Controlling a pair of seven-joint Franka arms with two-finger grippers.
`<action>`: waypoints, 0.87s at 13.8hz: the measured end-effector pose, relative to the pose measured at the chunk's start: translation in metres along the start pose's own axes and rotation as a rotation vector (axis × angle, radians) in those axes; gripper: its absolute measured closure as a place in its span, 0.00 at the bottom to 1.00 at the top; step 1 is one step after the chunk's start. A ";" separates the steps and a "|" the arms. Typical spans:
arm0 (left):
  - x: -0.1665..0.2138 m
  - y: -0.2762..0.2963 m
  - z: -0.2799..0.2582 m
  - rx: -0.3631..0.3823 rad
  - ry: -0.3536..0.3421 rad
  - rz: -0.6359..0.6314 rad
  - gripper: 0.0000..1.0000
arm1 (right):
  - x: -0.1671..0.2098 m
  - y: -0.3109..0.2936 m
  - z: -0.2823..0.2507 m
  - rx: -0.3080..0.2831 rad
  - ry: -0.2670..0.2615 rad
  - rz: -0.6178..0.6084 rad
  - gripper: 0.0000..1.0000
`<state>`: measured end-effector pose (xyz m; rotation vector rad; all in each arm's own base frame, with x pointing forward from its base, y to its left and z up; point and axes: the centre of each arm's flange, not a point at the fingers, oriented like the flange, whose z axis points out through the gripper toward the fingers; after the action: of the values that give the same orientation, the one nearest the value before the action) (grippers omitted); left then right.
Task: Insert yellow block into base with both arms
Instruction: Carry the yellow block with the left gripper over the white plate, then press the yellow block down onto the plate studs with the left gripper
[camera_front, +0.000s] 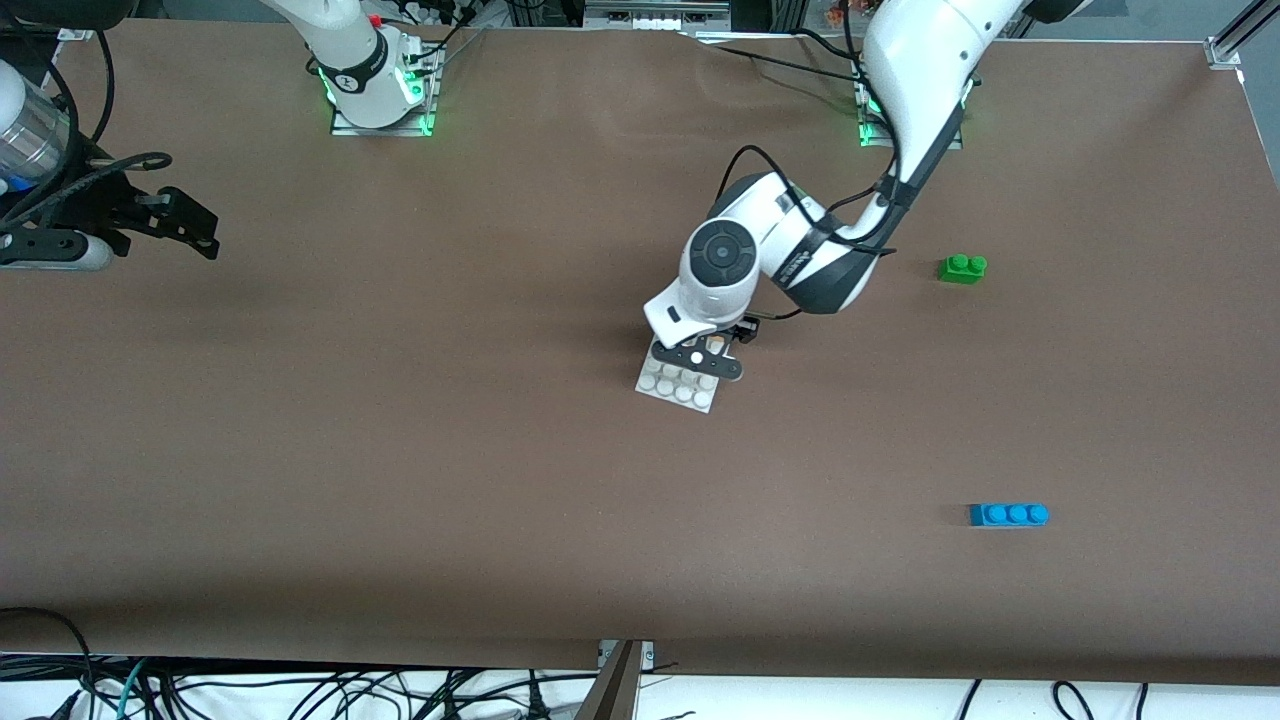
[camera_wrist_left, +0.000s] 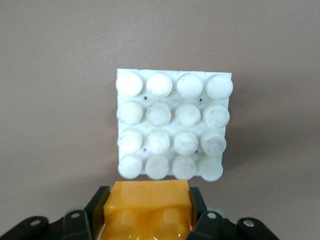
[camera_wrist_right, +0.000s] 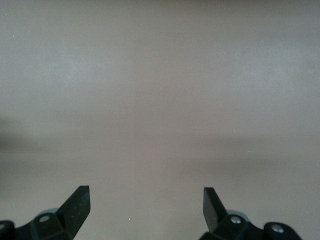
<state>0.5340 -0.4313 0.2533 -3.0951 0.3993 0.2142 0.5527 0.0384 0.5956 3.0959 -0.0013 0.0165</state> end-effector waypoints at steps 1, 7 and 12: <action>0.002 0.004 0.007 -0.004 0.011 -0.004 0.32 | 0.000 0.000 0.000 0.000 0.000 0.000 0.00; 0.009 0.010 0.030 0.012 0.063 0.028 0.32 | 0.000 0.000 0.000 0.000 0.003 -0.002 0.00; 0.013 0.010 0.040 0.004 0.083 0.033 0.32 | 0.000 0.000 0.000 0.000 0.003 -0.002 0.00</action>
<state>0.5386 -0.4431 0.2120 -3.1027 0.4531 0.0857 0.5531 0.0384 0.5960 3.0962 0.0025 0.0218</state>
